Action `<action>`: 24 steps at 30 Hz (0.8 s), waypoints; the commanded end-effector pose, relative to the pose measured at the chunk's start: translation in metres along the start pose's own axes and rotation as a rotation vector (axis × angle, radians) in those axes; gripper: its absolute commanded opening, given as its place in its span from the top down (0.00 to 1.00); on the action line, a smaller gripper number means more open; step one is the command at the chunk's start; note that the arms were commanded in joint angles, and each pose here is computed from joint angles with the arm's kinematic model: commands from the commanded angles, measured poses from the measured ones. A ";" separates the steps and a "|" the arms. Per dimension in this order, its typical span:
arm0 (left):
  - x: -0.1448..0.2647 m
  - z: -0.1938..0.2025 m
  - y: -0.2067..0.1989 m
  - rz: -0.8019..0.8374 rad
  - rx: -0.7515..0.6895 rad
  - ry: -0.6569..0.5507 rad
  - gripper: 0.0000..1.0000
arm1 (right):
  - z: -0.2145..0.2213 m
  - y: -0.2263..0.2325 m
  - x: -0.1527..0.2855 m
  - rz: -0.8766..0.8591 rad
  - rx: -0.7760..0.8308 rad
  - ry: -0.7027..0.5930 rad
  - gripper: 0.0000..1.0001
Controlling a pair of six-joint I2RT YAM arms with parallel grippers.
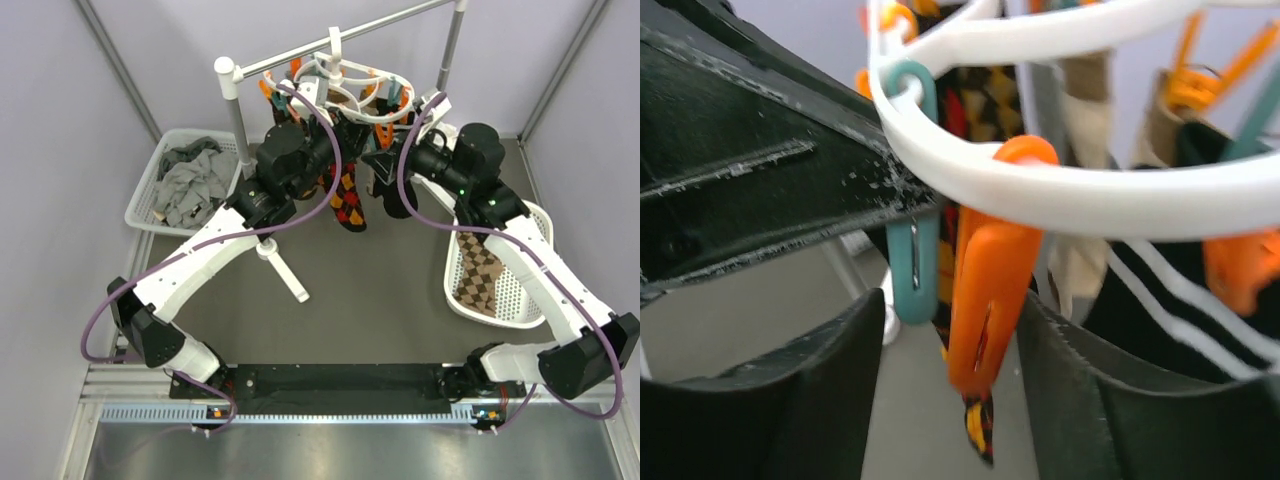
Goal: Clip the socks to the hanger
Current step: Open the clamp at the hanger, then pick up the sock from the bin.
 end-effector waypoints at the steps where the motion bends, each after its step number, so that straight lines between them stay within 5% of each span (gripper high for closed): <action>1: 0.000 -0.015 0.004 -0.024 -0.029 -0.086 0.89 | -0.013 -0.002 0.027 0.139 0.010 0.005 0.42; 10: 0.004 -0.011 0.012 -0.052 -0.069 -0.085 0.86 | 0.028 -0.028 0.092 0.486 -0.065 0.271 0.23; 17: 0.008 -0.011 0.012 -0.051 -0.080 -0.085 0.85 | 0.074 -0.073 0.155 0.797 -0.221 0.433 0.23; 24: 0.011 -0.015 0.010 -0.043 -0.080 -0.087 0.85 | 0.117 -0.136 0.194 1.063 -0.462 0.450 0.28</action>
Point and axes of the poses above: each gripper's point midway between its finger pads, its own x axis back along the fingers, its own y axis along the line the jaws close on, z = x × y, the point moved 5 cm from there along x, back along the fingers
